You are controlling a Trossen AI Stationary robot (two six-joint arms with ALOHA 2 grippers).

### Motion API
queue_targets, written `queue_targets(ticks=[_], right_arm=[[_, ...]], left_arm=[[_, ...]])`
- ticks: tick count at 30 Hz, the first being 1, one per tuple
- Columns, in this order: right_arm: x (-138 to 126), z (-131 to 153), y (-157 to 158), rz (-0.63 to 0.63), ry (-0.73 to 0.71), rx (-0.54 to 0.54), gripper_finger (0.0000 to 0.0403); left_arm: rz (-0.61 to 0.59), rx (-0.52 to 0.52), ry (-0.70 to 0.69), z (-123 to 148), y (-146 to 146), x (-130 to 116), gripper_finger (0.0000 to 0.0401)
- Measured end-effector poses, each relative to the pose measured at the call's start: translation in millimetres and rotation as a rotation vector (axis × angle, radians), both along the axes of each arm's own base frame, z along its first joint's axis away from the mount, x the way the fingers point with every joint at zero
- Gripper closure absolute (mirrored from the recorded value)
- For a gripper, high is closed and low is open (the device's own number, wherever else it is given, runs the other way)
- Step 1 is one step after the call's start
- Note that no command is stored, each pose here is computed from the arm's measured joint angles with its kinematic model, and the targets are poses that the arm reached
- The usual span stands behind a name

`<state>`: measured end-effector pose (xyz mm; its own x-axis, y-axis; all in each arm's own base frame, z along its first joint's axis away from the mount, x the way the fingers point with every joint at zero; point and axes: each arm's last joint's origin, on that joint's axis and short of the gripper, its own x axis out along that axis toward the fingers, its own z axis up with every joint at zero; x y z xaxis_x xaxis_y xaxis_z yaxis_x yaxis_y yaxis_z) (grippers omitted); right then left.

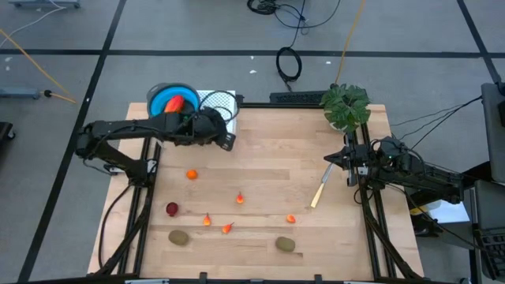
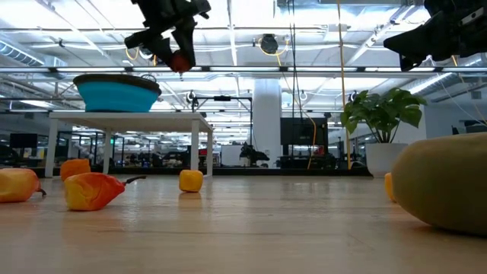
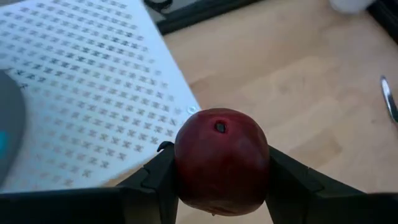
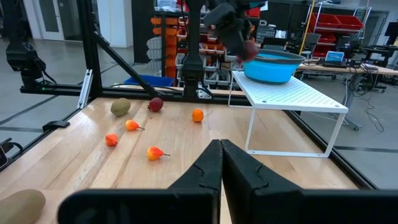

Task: Pick & Place Fruit
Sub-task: Put the top pomegranate into the blue strainer bowl on the shelf

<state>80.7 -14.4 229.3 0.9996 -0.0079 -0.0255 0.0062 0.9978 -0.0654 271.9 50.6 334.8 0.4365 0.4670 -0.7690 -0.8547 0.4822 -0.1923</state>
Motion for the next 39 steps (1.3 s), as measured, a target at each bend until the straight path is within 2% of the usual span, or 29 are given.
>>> queue_targets(ticks=[5,15,20,28,34,39], right_arm=[[0.0,0.0,0.0,-0.001,0.0,0.0,0.0403],[0.0,0.1,-0.1,-0.003,-0.001,0.0,0.0403],[0.0,0.0,-0.1,-0.003,0.0,0.0,0.0403],[0.0,0.0,-0.1,-0.005,0.0,0.014,0.0403],[0.0,0.0,-0.1,-0.005,0.0,0.034,0.0403],[0.0,0.0,-0.1,-0.006,0.0,0.034,0.0403]], left_arm=[[0.089,0.034,-0.041,15.9,16.0,-22.2,0.0217],[0.292,0.073,-0.089,36.1,53.0,-66.0,0.0228],[0.328,0.1,-0.026,35.8,73.6,-79.6,0.0219],[0.341,0.077,0.075,29.7,102.0,-97.5,0.0218],[0.35,0.014,0.154,25.1,104.8,-110.2,0.0218],[0.34,-0.01,0.197,19.9,105.1,-107.6,0.0217]])
